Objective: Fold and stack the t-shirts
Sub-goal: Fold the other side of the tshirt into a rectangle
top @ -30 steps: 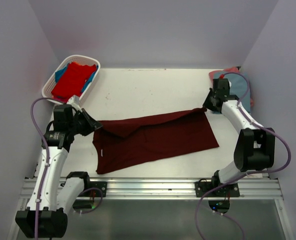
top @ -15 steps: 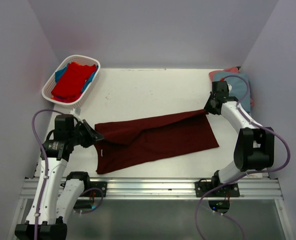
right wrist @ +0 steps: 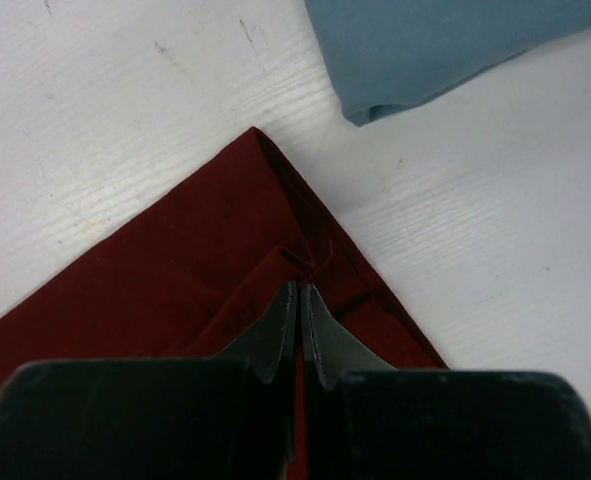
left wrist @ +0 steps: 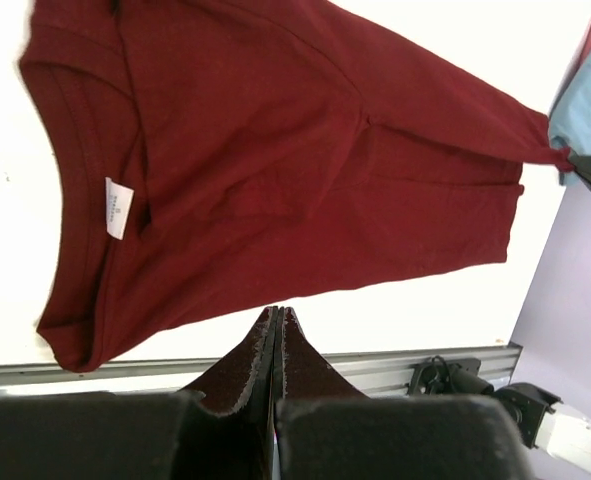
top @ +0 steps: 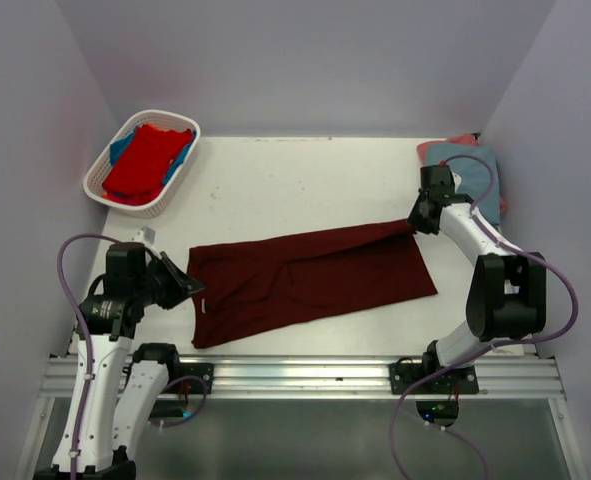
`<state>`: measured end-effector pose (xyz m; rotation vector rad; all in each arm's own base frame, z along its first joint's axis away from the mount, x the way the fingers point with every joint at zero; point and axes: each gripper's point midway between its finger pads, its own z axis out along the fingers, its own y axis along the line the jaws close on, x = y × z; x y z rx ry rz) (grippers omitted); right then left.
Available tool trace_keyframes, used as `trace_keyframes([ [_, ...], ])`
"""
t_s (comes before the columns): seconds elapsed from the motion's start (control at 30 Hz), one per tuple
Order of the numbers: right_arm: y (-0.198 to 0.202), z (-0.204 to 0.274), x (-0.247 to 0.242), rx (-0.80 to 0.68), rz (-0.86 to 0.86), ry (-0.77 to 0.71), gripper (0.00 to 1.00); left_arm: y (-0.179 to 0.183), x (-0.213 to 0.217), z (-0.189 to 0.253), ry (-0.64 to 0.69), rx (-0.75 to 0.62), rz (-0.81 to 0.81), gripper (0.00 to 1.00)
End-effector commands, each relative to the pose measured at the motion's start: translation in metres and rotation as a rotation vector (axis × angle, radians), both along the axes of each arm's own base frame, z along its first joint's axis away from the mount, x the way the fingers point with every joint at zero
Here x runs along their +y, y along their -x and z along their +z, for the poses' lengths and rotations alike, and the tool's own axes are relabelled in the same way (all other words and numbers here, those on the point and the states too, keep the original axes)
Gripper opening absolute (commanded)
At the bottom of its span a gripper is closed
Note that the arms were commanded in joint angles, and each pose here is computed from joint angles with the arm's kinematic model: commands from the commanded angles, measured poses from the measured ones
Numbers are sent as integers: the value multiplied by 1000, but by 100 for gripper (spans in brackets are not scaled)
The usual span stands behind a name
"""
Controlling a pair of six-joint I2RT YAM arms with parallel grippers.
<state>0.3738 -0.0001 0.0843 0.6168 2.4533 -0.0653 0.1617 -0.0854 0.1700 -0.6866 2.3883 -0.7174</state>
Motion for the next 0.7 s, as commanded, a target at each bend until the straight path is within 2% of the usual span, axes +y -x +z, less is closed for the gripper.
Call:
trace_keyframes([
  [0.0,14,-11,-6,59,-39,38,0,-2,6,7,-12,-14,51,0],
  [0.07,16,-13,-10,76,-52,61,0,-6,6,8,-14,-26,54,0],
  [0.1,19,-14,-10,92,-51,63,14,-7,6,7,-14,-26,55,0],
  [0.13,17,-14,-9,97,-48,61,19,-10,6,6,-12,-35,57,0],
  [0.2,17,-11,-7,106,-44,69,35,-15,7,6,-17,-52,62,17],
  [0.23,17,-9,-5,107,-40,73,45,-19,10,4,-31,-67,76,38],
  [0.33,8,8,0,70,-27,100,53,-34,16,9,-56,-125,102,66],
  [0.4,1,20,6,35,-10,93,54,-42,15,5,-51,-147,100,68],
  [0.43,-3,24,10,20,-1,79,53,-54,13,13,-37,-206,95,69],
  [0.47,-7,26,14,5,16,69,52,-58,13,-2,-38,-187,96,69],
  [0.5,-12,26,22,-5,31,52,49,-64,13,-9,-34,-186,101,69],
  [0.53,-15,27,25,-15,40,42,35,-75,10,-9,-18,-227,93,61],
  [0.6,-25,26,34,-47,56,19,10,-82,7,-39,-10,-172,76,42],
  [0.63,-27,24,36,-55,57,3,0,-92,5,-39,-5,-199,72,12],
  [0.67,-28,20,39,-57,63,-8,0,-96,4,-53,-10,-165,68,0],
])
